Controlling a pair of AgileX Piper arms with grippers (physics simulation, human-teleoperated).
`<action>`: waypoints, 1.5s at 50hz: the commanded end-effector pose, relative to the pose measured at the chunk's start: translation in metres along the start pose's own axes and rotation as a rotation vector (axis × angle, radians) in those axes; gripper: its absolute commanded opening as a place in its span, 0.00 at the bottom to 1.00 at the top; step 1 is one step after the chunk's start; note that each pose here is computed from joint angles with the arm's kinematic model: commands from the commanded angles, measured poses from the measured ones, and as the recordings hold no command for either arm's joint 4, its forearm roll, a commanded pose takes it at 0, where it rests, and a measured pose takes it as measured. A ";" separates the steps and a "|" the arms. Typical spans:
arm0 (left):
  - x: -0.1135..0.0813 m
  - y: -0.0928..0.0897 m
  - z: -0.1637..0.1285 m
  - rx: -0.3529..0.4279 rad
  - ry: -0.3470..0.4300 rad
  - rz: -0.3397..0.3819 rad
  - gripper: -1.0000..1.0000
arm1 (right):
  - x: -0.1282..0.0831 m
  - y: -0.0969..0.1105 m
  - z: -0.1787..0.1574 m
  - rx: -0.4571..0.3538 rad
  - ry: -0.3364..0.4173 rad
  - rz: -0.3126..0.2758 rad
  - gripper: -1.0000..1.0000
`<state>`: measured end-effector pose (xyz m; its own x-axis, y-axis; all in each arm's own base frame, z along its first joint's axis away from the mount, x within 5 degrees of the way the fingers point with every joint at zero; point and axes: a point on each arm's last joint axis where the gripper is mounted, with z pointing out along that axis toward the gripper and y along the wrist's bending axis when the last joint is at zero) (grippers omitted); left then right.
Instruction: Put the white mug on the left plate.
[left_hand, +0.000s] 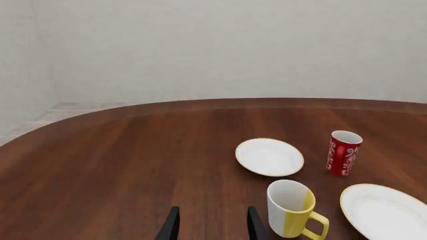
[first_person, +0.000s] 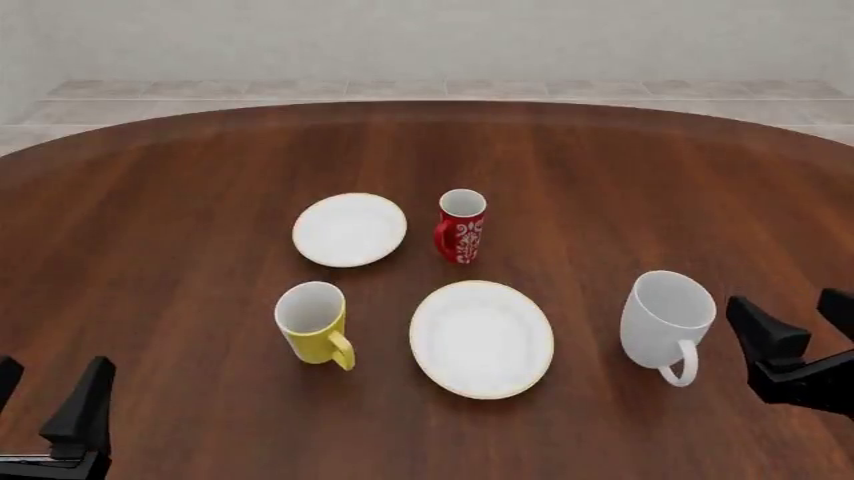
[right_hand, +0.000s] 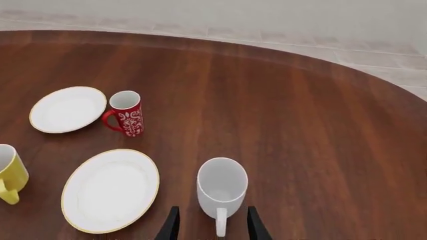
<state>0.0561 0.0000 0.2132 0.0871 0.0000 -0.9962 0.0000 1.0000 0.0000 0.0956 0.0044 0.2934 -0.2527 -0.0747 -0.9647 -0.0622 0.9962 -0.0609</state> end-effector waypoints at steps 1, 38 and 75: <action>0.000 0.000 0.000 0.000 0.000 0.000 1.00 | 0.006 -0.001 0.002 0.016 0.016 0.004 1.00; 0.000 0.000 0.000 0.000 0.000 0.000 1.00 | 0.034 -0.001 0.021 0.023 0.097 0.033 1.00; 0.000 0.000 0.000 0.000 0.000 0.000 1.00 | 0.054 -0.004 0.040 0.050 0.136 0.032 1.00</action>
<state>0.0561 0.0000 0.2132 0.0871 0.0000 -0.9962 0.0000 1.0000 0.0000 0.1182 -0.0014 0.2370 -0.3728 -0.0453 -0.9268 -0.0067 0.9989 -0.0461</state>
